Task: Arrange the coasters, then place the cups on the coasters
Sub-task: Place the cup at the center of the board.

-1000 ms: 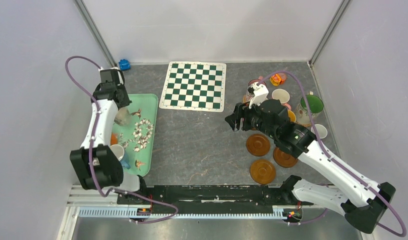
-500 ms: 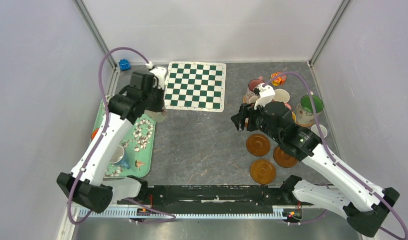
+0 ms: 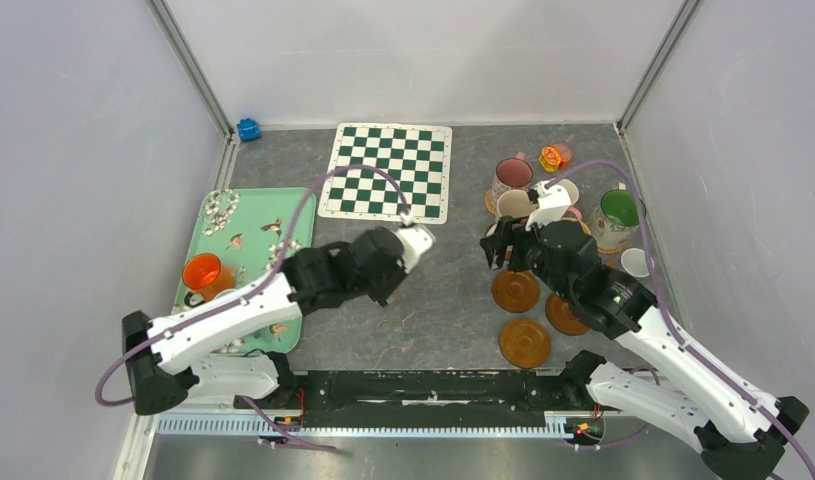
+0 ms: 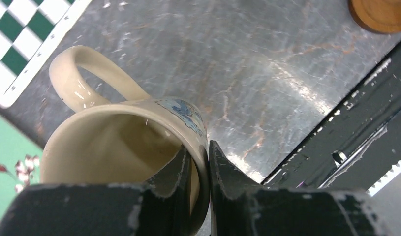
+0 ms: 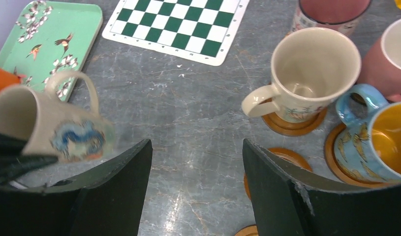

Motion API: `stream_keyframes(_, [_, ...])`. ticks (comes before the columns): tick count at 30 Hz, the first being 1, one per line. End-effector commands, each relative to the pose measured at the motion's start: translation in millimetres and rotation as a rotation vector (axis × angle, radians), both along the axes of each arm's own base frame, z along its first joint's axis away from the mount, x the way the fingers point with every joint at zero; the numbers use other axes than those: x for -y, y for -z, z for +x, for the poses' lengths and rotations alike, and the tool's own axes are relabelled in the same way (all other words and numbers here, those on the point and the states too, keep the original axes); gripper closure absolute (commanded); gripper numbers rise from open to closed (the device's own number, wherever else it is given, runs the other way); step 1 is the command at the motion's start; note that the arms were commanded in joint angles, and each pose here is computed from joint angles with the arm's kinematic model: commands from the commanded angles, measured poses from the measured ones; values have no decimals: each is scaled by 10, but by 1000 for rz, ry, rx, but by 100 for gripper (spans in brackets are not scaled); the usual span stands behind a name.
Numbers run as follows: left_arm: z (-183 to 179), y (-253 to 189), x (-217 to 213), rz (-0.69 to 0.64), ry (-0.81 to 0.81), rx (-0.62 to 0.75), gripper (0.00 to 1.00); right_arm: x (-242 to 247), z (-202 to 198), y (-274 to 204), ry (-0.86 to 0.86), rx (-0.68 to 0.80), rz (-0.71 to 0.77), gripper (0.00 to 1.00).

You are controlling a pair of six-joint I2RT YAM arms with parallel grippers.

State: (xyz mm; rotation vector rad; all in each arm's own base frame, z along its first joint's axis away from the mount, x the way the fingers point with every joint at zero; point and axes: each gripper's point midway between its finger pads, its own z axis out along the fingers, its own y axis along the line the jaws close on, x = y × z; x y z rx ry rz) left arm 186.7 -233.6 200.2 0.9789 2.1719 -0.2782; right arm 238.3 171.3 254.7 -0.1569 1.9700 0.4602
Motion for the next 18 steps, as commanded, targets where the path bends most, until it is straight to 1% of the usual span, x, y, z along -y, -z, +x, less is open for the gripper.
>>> stream_keyframes(1, [55,-208,548,-101,17,173,98,183,5,-146,85,56,25,30])
stream_keyframes(5, [-65,-50,841,-96,71,154,98,285,-7,-209,123,83,33,30])
stream_keyframes(8, [-108,86,975,-99,83,127,98,314,-14,-208,133,86,33,30])
stream_keyframes(18, [-137,459,1058,-75,50,63,90,314,-28,-164,132,76,35,30])
